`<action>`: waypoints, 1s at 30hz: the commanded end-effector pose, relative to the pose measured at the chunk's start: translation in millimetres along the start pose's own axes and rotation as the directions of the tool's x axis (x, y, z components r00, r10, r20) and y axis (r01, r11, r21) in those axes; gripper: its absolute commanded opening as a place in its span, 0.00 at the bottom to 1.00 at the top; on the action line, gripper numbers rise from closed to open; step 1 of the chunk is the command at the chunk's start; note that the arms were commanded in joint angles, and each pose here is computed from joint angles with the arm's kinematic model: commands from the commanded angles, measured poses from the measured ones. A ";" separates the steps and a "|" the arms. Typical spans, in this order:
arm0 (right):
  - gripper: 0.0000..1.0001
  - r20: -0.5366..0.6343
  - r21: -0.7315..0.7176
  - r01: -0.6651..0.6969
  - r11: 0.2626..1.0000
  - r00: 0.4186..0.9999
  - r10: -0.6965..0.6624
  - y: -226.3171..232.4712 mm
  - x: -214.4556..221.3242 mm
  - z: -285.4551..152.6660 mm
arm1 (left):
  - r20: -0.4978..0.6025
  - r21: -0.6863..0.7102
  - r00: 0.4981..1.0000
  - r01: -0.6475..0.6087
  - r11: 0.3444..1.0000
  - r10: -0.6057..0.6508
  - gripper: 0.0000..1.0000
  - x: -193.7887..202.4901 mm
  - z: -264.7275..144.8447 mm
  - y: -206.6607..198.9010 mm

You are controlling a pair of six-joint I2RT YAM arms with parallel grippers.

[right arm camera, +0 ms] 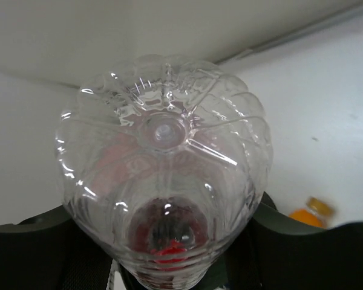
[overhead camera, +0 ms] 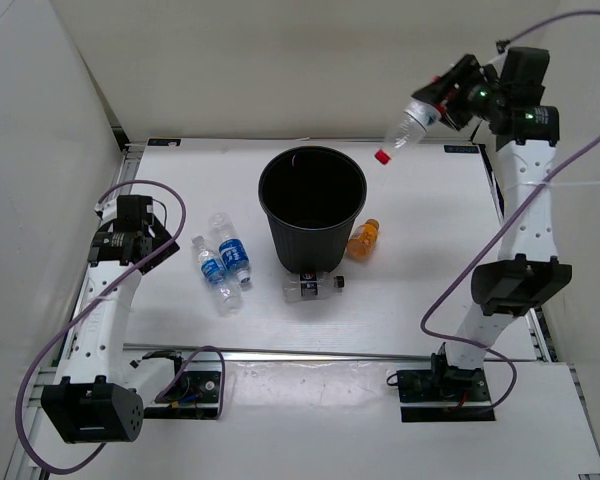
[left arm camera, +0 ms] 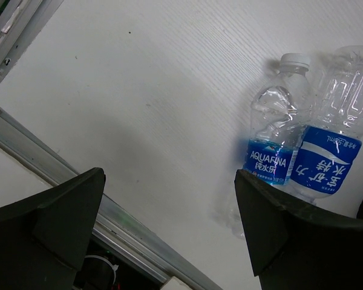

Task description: Put the plastic bottles in the bin

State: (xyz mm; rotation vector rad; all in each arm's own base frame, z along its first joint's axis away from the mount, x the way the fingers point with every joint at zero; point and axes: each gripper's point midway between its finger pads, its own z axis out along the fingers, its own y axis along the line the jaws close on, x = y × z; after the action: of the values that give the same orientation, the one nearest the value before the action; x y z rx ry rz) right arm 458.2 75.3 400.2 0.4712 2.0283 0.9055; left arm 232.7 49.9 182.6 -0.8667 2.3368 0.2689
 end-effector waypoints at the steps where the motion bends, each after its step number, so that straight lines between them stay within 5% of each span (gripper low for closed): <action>1: 0.39 -0.009 -0.244 0.150 0.958 0.988 -0.157 78.9 12.9 2.0 | 0.047 0.039 0.999 0.010 0.999 -0.012 1.00 -13.5 -10.4 -5.8; 11: 0.39 -0.044 -0.350 0.310 0.884 0.937 -0.346 126.0 79.2 61.7 | 0.052 0.030 0.999 0.001 1.000 -0.003 1.00 -13.8 -14.4 -1.7; 30: 0.39 -0.054 -0.344 0.371 0.863 0.909 -0.413 113.5 88.9 96.1 | 0.056 0.023 0.998 0.020 1.000 -0.021 1.00 -15.9 -17.1 -0.5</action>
State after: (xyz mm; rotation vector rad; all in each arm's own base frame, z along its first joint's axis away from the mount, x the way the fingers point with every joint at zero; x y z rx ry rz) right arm 483.7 240.2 382.0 -0.1202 2.0084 1.0091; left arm 235.2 50.4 200.0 -0.8548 2.3050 0.2558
